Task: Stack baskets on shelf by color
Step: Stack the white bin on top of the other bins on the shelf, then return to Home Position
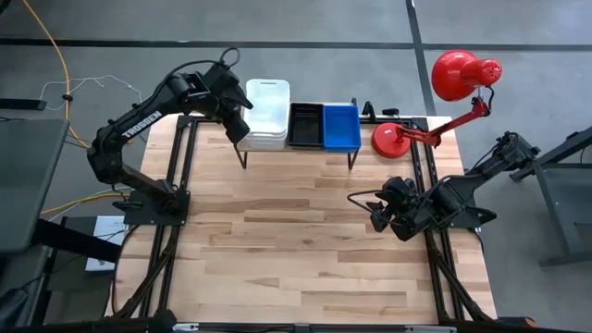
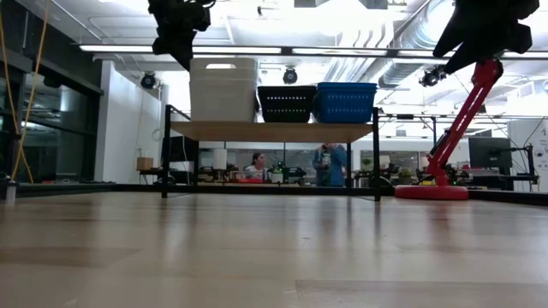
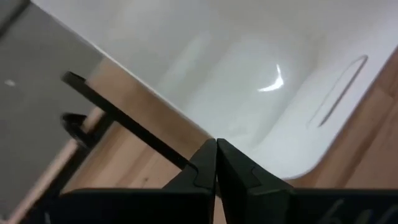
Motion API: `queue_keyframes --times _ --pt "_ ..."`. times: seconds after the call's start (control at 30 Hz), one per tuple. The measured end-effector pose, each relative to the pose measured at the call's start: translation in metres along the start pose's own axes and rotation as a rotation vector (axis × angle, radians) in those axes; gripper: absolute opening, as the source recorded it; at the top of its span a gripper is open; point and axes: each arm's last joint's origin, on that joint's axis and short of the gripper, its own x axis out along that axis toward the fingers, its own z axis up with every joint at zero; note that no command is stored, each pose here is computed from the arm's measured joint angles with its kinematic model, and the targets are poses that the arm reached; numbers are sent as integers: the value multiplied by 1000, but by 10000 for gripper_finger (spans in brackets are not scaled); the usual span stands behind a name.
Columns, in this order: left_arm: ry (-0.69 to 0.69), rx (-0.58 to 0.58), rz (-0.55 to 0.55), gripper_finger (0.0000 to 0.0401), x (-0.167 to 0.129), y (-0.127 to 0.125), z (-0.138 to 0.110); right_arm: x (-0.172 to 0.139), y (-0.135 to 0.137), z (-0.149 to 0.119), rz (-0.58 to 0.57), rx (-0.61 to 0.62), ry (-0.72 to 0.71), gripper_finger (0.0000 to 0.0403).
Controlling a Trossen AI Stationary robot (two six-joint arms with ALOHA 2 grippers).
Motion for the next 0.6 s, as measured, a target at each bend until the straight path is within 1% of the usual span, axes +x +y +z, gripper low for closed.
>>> queue_keyframes --times 0.1,0.17,0.23,0.3,0.4,0.5,0.6 --pt "-50 18 51 0 -14 2 1 0 0 0 0 0 0 192" --pt "-119 17 79 0 -32 3 1 0 0 0 0 0 0 192" --pt "-217 -5 74 0 -52 2 0 0 0 0 0 0 0 192" --pt "-328 -40 3 0 -71 -1 -8 0 0 0 0 0 0 192" --pt "-508 -84 -130 0 -93 -15 -28 0 0 0 0 3 0 192" --pt "-680 -84 -278 0 -98 -36 -55 0 0 0 0 7 0 192" --pt "-830 -114 -444 0 -88 -62 -80 0 0 0 -1 7 -3 192"
